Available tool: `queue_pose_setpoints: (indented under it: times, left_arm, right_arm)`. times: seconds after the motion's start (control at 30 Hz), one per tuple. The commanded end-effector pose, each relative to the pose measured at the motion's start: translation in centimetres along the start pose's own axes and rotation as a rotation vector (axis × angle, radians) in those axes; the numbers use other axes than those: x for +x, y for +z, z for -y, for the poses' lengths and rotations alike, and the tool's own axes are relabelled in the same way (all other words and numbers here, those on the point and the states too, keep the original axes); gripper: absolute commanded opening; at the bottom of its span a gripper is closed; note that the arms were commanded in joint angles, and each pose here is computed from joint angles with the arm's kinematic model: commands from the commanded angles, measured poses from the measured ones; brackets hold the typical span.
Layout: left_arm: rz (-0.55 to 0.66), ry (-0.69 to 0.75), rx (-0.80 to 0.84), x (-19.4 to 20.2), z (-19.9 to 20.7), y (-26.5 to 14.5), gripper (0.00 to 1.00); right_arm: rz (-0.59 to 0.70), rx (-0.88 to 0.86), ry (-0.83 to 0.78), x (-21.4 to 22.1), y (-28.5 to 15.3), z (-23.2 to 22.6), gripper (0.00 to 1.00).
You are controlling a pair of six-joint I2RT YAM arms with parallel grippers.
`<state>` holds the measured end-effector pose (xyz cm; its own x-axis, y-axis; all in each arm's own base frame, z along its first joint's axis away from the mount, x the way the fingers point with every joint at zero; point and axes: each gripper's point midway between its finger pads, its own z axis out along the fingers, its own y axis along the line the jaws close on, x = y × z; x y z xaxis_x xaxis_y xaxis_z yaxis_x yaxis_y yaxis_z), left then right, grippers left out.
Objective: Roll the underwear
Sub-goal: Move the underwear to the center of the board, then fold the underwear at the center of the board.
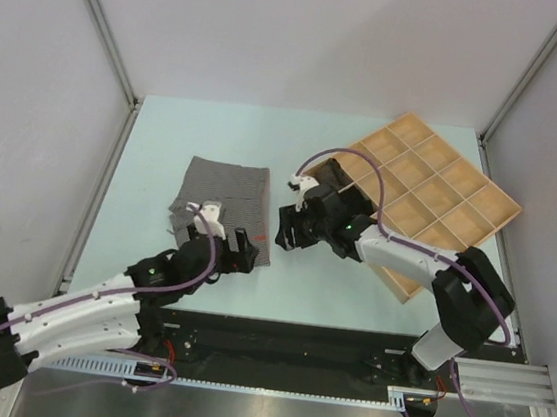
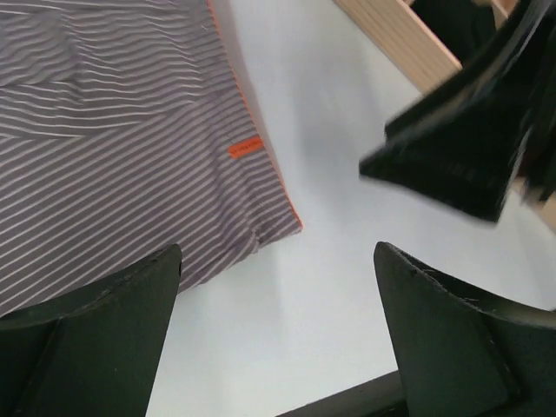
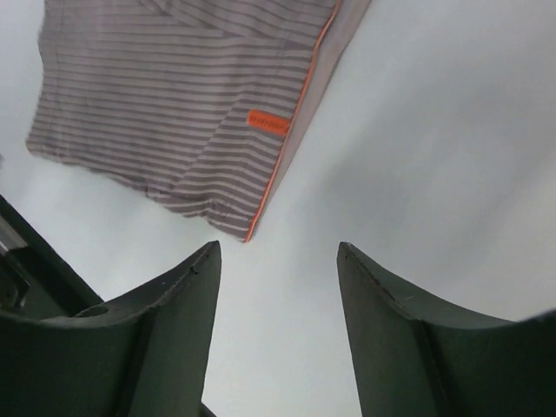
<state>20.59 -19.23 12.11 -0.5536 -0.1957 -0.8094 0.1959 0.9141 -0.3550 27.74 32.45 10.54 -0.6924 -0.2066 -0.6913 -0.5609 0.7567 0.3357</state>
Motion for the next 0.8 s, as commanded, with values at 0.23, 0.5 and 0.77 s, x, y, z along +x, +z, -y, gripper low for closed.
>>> queue_pose_setpoints:
  times: [0.23,0.5,0.77]
  left_arm:
    - [-0.065,-0.22,-0.347,-0.3,-9.4,-1.2,0.95]
    - [-0.064,-0.385,-0.398,0.4,-11.2,-2.5,0.93]
    - [-0.114,-0.499,-0.514,2.8,-12.6,-3.8,0.91]
  right_arm:
    - [-0.016,-0.11,-0.385,3.4,4.1,-5.3,0.54]
    - [-0.02,-0.108,-0.543,4.5,5.4,-4.6,0.53]
    - [-0.082,-0.182,-0.635,6.4,6.2,-5.1,0.51]
